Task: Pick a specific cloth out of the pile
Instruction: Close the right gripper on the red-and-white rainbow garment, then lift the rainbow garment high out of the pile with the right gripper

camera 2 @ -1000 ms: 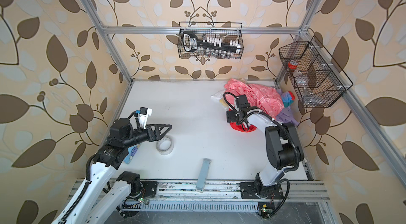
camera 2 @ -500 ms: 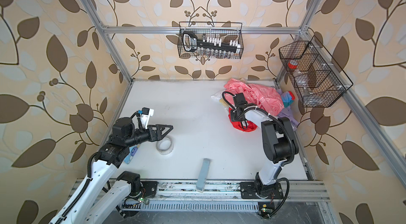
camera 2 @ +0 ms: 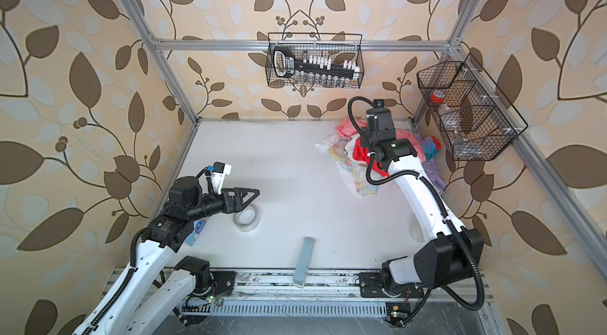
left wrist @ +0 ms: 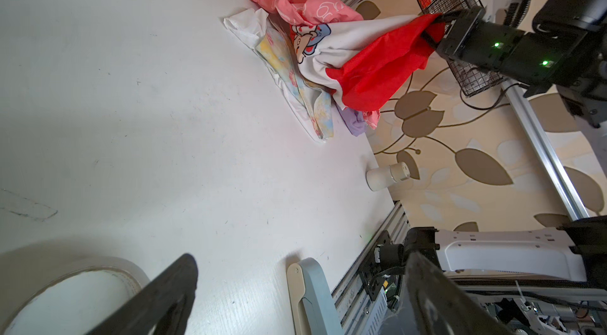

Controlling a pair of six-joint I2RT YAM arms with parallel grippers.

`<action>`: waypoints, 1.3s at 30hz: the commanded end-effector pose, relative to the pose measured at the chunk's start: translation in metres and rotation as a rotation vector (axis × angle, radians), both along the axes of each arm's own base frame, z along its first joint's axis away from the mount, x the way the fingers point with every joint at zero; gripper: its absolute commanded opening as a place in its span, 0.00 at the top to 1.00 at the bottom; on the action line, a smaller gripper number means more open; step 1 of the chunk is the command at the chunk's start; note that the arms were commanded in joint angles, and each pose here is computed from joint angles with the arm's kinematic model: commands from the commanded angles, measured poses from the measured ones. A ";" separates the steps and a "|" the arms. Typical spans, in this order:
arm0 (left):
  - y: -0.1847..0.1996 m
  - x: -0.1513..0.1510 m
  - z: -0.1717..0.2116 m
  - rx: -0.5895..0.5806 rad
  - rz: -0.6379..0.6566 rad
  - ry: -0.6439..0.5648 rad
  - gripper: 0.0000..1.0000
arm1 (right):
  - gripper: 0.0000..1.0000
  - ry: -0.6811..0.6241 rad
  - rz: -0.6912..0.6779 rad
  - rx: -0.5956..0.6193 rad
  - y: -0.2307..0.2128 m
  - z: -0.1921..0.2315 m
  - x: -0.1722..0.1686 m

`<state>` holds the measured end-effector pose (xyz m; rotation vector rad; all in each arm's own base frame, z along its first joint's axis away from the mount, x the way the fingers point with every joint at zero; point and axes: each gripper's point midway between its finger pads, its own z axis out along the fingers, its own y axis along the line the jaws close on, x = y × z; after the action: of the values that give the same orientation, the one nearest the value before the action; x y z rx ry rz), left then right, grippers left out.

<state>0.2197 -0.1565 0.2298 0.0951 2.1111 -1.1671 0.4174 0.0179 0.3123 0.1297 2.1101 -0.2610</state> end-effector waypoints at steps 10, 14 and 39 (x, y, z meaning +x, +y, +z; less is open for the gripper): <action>-0.002 -0.003 0.006 0.013 -0.014 -0.037 0.01 | 1.00 -0.368 -0.075 -0.039 -0.021 0.161 -0.022; -0.002 -0.003 0.006 0.016 -0.014 -0.038 0.01 | 1.00 -0.478 -0.068 -0.039 -0.022 0.206 -0.029; -0.001 -0.003 0.003 0.039 -0.003 -0.035 0.01 | 1.00 -0.934 0.136 -0.040 0.067 0.375 -0.091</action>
<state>0.2162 -0.1574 0.2226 0.0863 2.1459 -1.1454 0.3518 0.0823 0.6482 0.0381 1.3108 -0.1489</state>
